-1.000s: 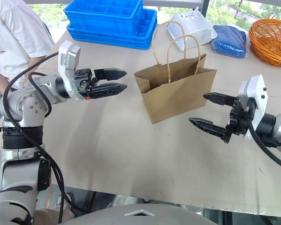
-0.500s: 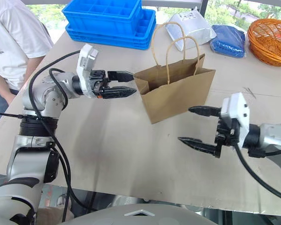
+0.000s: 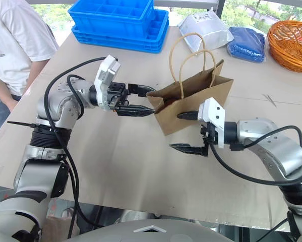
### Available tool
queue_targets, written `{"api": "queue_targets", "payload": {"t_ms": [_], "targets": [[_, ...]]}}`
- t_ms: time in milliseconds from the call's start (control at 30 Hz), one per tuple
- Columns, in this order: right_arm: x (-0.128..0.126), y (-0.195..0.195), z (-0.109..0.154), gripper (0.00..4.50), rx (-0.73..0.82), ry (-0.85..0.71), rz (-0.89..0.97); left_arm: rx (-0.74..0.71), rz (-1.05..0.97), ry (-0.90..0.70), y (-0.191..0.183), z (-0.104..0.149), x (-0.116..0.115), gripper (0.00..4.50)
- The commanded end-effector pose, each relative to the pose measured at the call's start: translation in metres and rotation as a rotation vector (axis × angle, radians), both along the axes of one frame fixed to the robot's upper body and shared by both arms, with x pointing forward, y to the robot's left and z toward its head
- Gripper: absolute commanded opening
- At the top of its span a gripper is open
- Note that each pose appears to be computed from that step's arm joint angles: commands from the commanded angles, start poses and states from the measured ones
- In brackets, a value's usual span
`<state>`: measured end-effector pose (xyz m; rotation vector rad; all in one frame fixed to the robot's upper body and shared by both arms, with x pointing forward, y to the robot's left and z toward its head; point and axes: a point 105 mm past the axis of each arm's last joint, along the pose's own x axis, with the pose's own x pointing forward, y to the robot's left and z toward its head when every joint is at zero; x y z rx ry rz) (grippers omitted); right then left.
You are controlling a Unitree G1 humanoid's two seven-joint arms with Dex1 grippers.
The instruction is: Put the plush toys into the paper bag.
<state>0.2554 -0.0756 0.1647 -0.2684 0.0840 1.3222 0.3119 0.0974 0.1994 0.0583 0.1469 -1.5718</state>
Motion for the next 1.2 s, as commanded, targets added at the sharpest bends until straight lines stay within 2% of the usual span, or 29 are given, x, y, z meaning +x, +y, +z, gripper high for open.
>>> {"api": "queue_targets", "payload": {"t_ms": [33,67,133,267,300,833,1000,1200], "targets": [[0.01,0.005,0.011,3.85,0.033,-0.066,-0.02,-0.001,-0.018,-0.057,-0.006,0.006,-0.009,4.5],[0.01,0.007,0.01,3.44,0.03,-0.065,-0.015,-0.001,-0.019,-0.057,-0.007,0.006,-0.011,4.5],[0.011,0.01,0.009,2.3,0.027,-0.065,-0.018,0.01,-0.017,-0.067,-0.007,0.003,-0.012,4.5],[0.013,0.014,0.006,0.58,0.027,-0.066,-0.025,0.047,-0.005,-0.108,-0.011,-0.005,-0.013,4.5],[0.014,0.015,0.006,0.02,0.03,-0.067,-0.029,0.06,0.003,-0.126,-0.013,-0.008,-0.013,4.5],[0.02,0.019,0.015,0.02,0.088,-0.066,-0.062,0.12,0.068,-0.301,0.007,-0.016,-0.013,4.5],[0.021,0.017,0.017,0.02,0.088,-0.065,-0.056,0.112,0.07,-0.351,0.01,-0.013,-0.009,4.5],[0.022,0.016,0.018,0.02,0.083,-0.067,-0.053,0.048,0.039,-0.314,0.014,0.0,-0.008,4.5]]}}
